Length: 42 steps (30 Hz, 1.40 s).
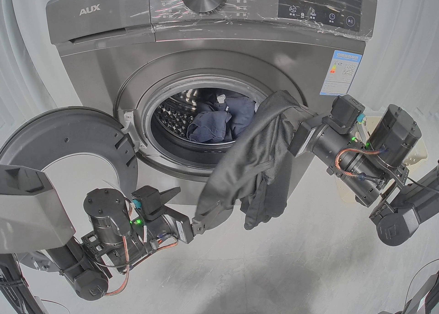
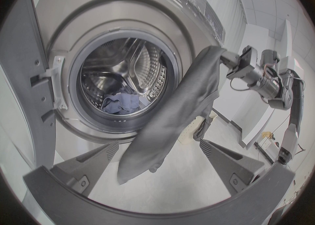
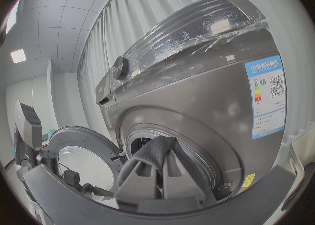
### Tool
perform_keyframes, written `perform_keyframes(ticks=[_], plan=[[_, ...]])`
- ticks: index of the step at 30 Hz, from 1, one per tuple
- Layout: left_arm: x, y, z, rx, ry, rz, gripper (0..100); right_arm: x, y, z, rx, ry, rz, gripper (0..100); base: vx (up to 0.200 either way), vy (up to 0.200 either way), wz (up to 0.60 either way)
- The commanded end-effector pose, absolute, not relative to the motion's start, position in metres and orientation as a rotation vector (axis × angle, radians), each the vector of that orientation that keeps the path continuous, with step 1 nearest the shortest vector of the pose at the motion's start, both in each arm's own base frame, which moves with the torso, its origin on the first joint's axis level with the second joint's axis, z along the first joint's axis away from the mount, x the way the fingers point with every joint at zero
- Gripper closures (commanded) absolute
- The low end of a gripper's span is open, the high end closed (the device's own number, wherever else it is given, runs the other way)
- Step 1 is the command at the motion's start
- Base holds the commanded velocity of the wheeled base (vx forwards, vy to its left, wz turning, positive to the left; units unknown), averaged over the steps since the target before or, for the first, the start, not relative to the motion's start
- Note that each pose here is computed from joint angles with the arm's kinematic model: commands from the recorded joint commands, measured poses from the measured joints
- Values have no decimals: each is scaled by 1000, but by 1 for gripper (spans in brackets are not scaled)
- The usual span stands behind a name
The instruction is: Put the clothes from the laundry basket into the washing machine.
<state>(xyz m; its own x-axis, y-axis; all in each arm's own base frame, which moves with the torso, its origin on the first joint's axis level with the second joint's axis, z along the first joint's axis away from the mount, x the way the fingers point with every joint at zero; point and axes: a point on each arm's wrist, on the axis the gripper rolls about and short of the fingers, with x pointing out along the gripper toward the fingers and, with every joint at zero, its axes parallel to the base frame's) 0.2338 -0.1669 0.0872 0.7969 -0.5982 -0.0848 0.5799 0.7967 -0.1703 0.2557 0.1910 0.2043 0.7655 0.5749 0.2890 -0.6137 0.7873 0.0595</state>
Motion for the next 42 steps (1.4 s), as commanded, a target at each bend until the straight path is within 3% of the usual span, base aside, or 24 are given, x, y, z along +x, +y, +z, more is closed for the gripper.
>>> perform_keyframes(ticks=[1, 22, 42], plan=[[238, -171, 67, -117, 203, -628, 0, 252, 191, 209, 159, -276, 653, 100, 0, 0, 0], [240, -185, 40, -89, 282, -666, 0, 263, 208, 212, 174, -279, 635, 100, 0, 0, 0], [285, -214, -1, -94, 266, -656, 0, 256, 215, 211, 192, -268, 644, 100, 0, 0, 0]])
